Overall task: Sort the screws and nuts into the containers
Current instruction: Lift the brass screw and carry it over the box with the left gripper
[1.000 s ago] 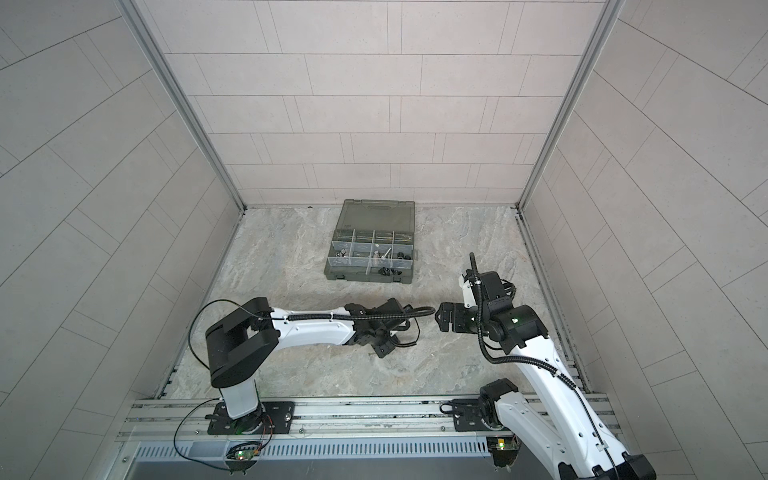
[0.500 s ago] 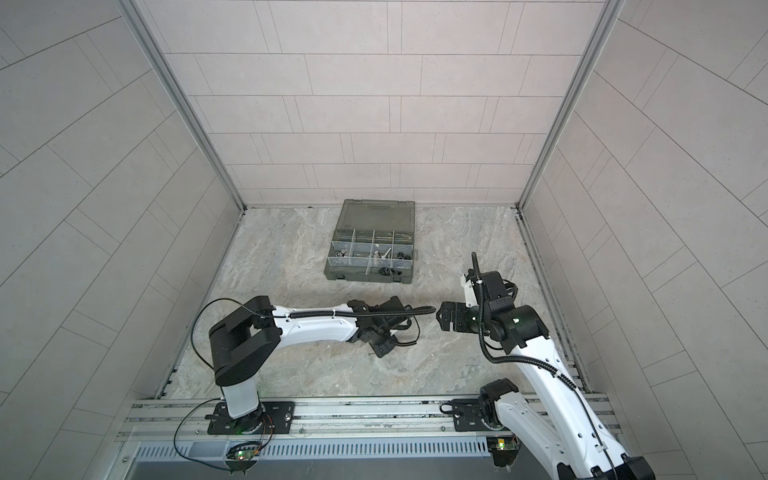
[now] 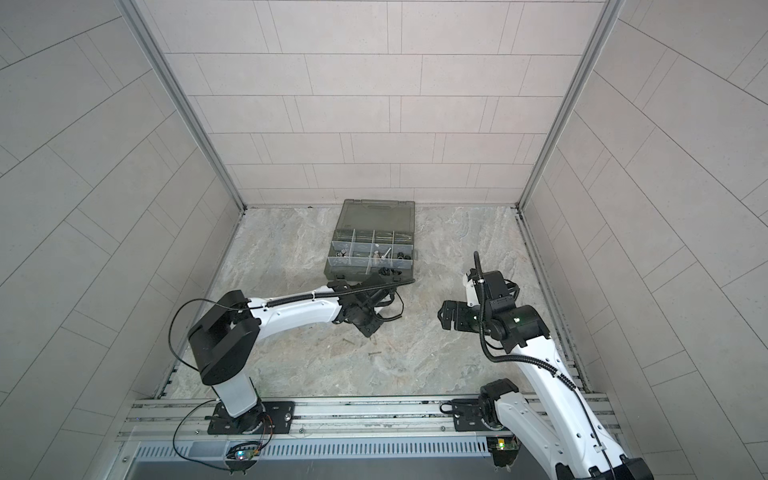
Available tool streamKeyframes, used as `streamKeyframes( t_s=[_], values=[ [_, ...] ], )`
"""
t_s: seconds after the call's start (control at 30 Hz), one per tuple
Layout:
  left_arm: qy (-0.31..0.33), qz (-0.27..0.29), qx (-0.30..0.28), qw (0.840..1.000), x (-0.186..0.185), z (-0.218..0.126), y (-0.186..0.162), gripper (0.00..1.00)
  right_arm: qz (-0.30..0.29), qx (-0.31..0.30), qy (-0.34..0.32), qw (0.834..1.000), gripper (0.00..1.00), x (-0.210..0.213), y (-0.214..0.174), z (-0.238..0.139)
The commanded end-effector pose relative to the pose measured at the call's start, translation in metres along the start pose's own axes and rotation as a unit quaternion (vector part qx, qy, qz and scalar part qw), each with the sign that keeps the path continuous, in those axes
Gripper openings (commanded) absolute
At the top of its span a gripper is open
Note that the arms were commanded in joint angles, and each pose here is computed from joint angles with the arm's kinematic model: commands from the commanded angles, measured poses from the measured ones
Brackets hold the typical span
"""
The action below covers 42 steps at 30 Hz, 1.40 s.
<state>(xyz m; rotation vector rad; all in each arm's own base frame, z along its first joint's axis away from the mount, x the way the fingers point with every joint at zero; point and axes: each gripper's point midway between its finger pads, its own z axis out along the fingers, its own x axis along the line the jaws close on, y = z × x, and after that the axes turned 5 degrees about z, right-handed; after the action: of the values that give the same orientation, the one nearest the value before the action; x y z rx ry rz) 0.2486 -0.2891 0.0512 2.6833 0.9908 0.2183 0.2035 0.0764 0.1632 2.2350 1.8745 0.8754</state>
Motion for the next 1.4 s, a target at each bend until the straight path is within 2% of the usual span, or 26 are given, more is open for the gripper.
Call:
streamKeyframes(
  t_s=[0.0,0.37,0.77,1.37],
  values=[
    [0.006,-0.012,-0.021,1.000,0.018,-0.026,0.013,0.00,-0.005,-0.009,0.001,1.000,0.99,0.002,0.006,-0.006],
    [0.034,-0.099,-0.052,0.993,0.090,-0.057,0.038,0.00,-0.003,-0.007,0.002,1.000,0.99,0.003,0.007,-0.005],
    [0.028,-0.191,-0.059,0.979,0.162,-0.065,0.042,0.00,-0.002,-0.009,-0.001,1.000,0.99,0.001,0.008,-0.005],
    [0.013,-0.215,-0.028,0.976,0.184,-0.022,0.040,0.00,-0.001,-0.009,-0.003,1.000,0.99,0.000,0.007,-0.005]
  ],
)
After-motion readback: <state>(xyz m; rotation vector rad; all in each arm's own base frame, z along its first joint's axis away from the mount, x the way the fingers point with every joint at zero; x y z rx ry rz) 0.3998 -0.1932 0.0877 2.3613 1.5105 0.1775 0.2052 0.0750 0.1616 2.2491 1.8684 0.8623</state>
